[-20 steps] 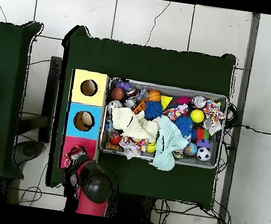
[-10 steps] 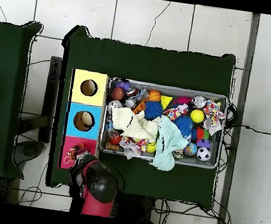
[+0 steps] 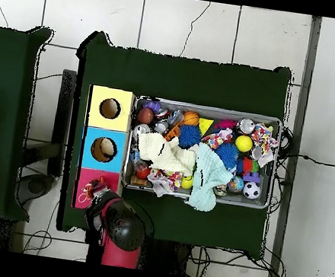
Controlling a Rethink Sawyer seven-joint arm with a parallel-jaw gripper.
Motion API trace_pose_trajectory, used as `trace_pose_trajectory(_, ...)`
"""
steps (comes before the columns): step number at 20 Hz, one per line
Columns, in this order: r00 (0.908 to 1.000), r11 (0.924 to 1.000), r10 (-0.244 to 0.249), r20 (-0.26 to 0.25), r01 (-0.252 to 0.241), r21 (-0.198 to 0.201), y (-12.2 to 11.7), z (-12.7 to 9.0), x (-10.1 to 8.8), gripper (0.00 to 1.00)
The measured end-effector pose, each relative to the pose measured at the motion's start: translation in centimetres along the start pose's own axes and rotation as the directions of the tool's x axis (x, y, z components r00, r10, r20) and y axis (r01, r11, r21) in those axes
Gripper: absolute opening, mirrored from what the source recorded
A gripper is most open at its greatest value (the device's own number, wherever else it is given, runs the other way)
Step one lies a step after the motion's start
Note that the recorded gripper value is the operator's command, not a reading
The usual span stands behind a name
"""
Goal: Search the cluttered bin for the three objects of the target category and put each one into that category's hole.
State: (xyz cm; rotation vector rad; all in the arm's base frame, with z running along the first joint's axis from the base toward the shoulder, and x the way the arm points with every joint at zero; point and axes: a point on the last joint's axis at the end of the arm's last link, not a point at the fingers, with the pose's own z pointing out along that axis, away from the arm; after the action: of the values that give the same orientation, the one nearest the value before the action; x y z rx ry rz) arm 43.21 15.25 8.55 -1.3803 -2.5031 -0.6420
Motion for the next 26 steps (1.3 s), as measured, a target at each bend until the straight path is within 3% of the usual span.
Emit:
trace_pose_trajectory(6,0.9954,0.9955,-0.089,-0.037,0.09,0.028,0.6,-1.4,0.6,1.0)
trace_pose_trajectory(11,0.9863,0.9867,-0.154,-0.059,0.157,0.042,1.2,-3.6,1.0,1.0)
trace_pose_trajectory(18,0.9866,0.9876,-0.155,-0.053,0.156,0.017,2.0,-5.4,0.8,1.0)
trace_pose_trajectory(26,0.9866,0.9878,-0.156,-0.048,0.156,0.002,2.3,-6.0,0.8,1.0)
